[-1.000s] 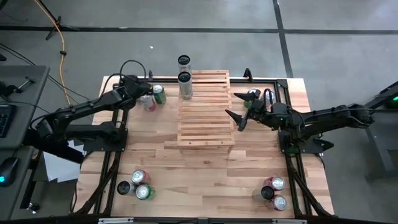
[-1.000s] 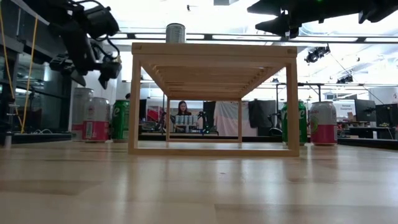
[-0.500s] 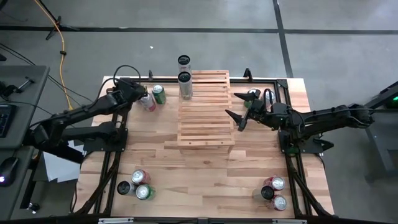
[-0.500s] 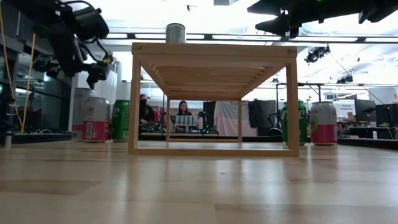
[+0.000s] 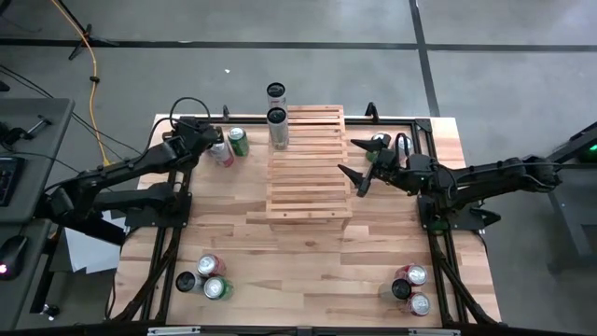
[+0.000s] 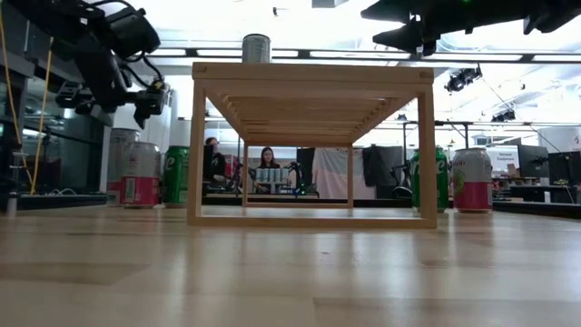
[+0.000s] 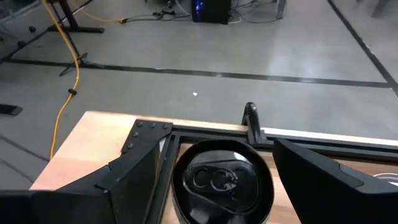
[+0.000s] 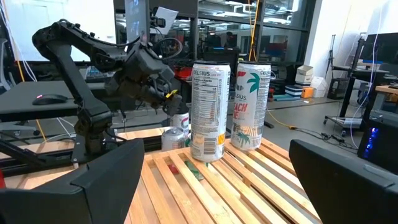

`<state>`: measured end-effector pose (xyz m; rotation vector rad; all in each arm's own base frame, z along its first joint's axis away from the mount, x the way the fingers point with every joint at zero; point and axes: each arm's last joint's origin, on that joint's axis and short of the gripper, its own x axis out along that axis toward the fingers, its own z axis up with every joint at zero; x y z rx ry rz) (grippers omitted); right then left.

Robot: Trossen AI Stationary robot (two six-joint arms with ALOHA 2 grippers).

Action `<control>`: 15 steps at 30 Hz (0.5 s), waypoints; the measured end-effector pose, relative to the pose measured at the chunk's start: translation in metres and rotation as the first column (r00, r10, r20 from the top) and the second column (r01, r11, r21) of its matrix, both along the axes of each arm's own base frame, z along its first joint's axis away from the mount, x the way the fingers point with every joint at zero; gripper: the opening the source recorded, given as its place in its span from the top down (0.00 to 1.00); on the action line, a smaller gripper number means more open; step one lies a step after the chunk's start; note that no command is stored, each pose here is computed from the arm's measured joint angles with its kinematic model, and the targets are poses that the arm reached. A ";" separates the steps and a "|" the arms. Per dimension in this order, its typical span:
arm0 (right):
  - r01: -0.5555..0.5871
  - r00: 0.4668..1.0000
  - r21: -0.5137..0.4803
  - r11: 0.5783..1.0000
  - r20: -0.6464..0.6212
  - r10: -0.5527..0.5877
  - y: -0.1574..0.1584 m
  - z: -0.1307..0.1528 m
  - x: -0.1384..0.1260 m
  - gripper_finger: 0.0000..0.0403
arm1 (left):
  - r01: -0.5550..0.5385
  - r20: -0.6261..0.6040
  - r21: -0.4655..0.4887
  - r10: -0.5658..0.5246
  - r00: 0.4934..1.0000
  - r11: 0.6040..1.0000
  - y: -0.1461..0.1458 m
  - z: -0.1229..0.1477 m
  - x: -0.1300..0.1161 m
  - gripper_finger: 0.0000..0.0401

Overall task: Place canned beverage on shelf
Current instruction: Put the top white pink soda can aligned with the other white pink soda can on the shelf

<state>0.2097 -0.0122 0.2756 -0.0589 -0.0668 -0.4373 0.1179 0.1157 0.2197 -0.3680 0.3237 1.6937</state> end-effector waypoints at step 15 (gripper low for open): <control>0.000 1.000 0.000 1.000 0.000 0.000 0.000 0.000 0.000 0.04 | 0.034 -0.044 -0.008 -0.035 0.998 0.999 0.000 0.001 0.001 0.24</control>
